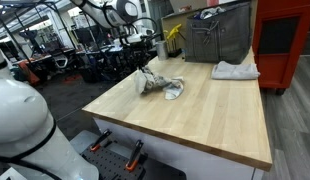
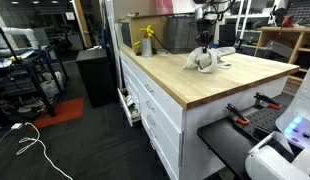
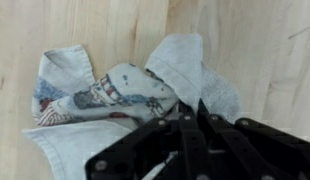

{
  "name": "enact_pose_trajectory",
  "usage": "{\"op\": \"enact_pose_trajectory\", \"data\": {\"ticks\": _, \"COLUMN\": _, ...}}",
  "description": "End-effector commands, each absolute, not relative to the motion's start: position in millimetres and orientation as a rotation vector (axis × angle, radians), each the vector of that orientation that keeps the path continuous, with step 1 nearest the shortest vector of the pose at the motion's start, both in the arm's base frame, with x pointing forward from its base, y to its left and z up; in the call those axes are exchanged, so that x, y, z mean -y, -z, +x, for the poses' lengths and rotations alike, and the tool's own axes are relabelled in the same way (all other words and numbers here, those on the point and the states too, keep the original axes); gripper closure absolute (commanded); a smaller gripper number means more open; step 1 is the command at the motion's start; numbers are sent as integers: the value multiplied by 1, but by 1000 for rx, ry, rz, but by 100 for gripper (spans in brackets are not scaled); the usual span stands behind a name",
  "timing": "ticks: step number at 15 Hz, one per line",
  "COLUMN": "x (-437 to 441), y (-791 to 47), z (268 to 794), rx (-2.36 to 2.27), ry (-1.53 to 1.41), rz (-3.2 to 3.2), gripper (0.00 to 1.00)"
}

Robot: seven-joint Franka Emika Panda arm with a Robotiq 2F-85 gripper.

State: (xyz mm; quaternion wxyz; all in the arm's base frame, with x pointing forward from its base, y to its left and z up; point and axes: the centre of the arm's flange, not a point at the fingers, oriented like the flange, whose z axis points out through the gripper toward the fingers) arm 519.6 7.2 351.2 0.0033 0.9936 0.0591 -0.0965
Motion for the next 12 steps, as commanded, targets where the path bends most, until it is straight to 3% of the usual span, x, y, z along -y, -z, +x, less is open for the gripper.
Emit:
{"op": "enact_pose_trajectory", "data": {"ticks": 1, "x": -58, "y": -383, "z": 498, "rx": -250, "ry": 291, "rz": 3131, "gripper": 98}}
{"op": "enact_pose_trajectory", "data": {"ticks": 2, "x": -75, "y": -388, "z": 497, "rx": -290, "ry": 284, "rz": 3133, "gripper": 98}}
{"op": "enact_pose_trajectory", "data": {"ticks": 3, "x": -90, "y": -394, "z": 496, "rx": -329, "ry": 266, "rz": 3136, "gripper": 90}}
{"op": "enact_pose_trajectory", "data": {"ticks": 4, "x": -104, "y": -398, "z": 494, "rx": -370, "ry": 249, "rz": 3142, "gripper": 66}}
{"op": "enact_pose_trajectory", "data": {"ticks": 6, "x": -123, "y": -402, "z": 490, "rx": -434, "ry": 240, "rz": 3138, "gripper": 63}}
{"op": "enact_pose_trajectory", "data": {"ticks": 12, "x": -105, "y": -388, "z": 485, "rx": -329, "ry": 248, "rz": 3118, "gripper": 18}}
